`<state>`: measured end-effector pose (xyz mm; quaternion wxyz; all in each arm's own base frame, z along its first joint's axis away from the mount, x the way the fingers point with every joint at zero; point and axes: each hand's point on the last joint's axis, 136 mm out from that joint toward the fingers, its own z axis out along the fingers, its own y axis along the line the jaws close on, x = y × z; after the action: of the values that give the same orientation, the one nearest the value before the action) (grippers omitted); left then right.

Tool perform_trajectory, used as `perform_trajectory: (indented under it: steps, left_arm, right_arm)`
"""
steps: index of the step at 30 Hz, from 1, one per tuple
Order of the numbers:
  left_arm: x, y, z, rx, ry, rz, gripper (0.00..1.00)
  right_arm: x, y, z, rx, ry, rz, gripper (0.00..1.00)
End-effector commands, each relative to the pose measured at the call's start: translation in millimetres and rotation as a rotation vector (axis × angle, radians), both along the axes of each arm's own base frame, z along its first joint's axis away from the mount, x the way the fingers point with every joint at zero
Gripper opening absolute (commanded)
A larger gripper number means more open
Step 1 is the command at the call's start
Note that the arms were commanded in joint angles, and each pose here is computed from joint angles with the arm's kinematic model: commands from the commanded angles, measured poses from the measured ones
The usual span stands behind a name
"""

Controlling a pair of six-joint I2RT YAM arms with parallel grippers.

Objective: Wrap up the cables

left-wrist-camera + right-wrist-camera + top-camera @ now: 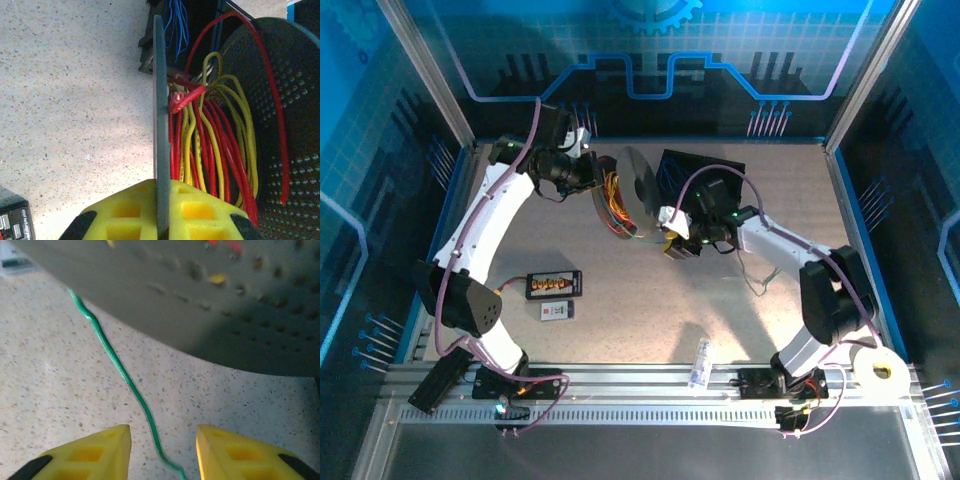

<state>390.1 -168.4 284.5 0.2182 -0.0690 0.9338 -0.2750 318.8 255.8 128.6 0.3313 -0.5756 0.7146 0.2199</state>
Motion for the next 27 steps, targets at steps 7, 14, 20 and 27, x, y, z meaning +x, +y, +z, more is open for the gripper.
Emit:
perform_trajectory:
  steps: [7, 14, 20, 27]
  left_arm:
    - [37, -2, 35, 0.008, -0.211, 0.038, 0.00]
    - [39, -1, 39, 0.004, -0.252, 0.052, 0.00]
    - [26, 5, 46, 0.016, -0.291, 0.069, 0.00]
    - [9, 8, 49, 0.039, -0.293, 0.073, 0.00]
  right_arm:
    - [-44, 14, 91, 0.329, -0.099, 0.074, 0.61]
    - [-56, 5, 162, 0.553, -0.048, -0.129, 0.64]
    - [-58, -19, 166, 0.527, 0.126, -0.433, 0.88]
    - [-62, -36, 137, 0.466, 0.299, -0.789, 1.00]
